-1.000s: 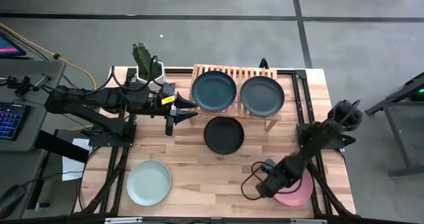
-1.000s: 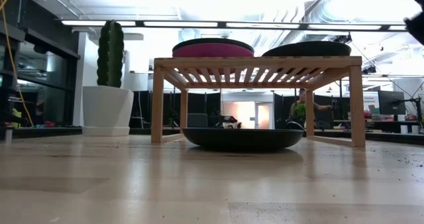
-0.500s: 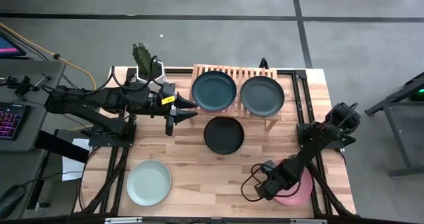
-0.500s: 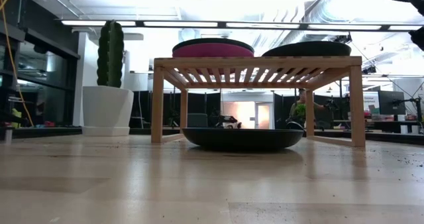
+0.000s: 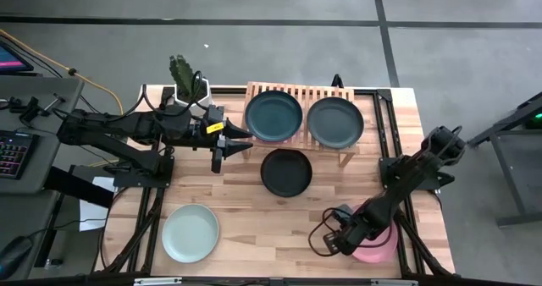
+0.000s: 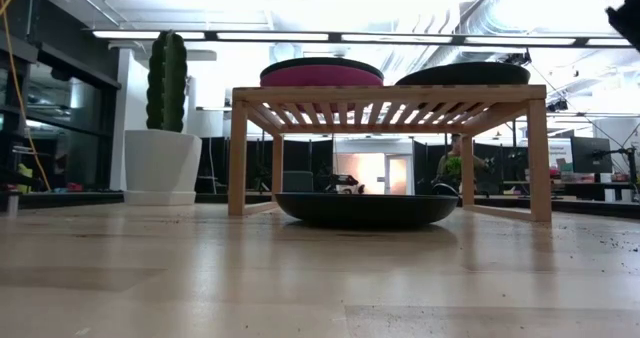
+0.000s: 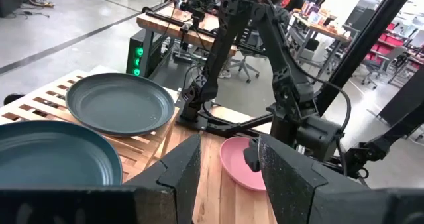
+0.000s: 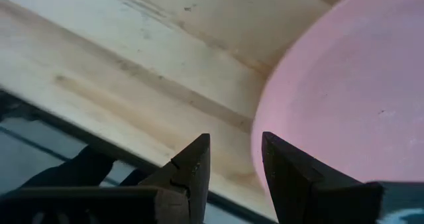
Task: Place and stack plates onto a shelf
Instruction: Stack the light pink plate on top of the black plate on the shelf
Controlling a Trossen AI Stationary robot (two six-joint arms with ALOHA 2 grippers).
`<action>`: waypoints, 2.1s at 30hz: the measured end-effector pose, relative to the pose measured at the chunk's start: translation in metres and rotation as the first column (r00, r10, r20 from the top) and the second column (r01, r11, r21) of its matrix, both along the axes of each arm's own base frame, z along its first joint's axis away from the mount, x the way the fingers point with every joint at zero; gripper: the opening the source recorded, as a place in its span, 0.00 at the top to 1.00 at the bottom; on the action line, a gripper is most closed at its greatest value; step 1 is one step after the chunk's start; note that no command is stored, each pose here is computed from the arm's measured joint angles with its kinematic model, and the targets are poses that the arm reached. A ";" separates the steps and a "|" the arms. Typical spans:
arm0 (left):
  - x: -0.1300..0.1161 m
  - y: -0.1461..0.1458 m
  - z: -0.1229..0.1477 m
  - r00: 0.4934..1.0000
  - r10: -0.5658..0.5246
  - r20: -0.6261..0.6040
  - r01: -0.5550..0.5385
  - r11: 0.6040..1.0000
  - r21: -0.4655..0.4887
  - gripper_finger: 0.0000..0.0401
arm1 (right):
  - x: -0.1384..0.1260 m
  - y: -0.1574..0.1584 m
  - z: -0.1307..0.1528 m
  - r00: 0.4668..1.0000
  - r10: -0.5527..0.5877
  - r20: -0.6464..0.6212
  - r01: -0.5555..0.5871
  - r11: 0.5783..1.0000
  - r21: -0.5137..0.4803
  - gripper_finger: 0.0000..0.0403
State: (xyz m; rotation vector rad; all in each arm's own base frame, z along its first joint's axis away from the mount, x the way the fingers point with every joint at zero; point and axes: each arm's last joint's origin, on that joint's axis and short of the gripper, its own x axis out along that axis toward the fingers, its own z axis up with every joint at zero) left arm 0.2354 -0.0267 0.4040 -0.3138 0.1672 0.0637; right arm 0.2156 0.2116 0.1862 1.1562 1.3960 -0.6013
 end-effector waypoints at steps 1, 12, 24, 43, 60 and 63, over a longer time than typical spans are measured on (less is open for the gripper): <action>0.000 0.000 0.000 1.000 0.000 0.000 0.000 1.000 0.000 0.65 | 0.001 0.001 -0.003 1.000 0.002 -0.011 -0.002 1.000 -0.007 0.71; 0.000 0.000 0.000 1.000 0.000 -0.001 0.000 1.000 0.002 0.65 | 0.004 0.005 -0.027 0.997 -0.008 -0.077 0.003 0.998 -0.058 0.71; 0.000 0.000 0.000 1.000 0.000 -0.002 0.000 1.000 0.003 0.65 | 0.003 0.004 -0.038 0.993 0.015 -0.121 -0.028 0.994 -0.107 0.73; 0.000 0.000 0.000 1.000 0.000 -0.002 0.000 1.000 0.002 0.65 | -0.010 -0.031 0.080 0.768 0.441 0.465 -0.497 0.868 -0.003 1.00; 0.000 0.000 0.001 1.000 0.005 0.007 -0.005 1.000 -0.026 0.65 | 0.009 -0.119 0.271 0.306 0.848 0.433 -0.357 0.524 -0.773 1.00; 0.000 0.000 0.001 1.000 0.005 0.011 -0.004 1.000 -0.026 0.65 | -0.004 -0.137 0.289 0.455 0.862 0.225 -0.352 0.405 -0.844 1.00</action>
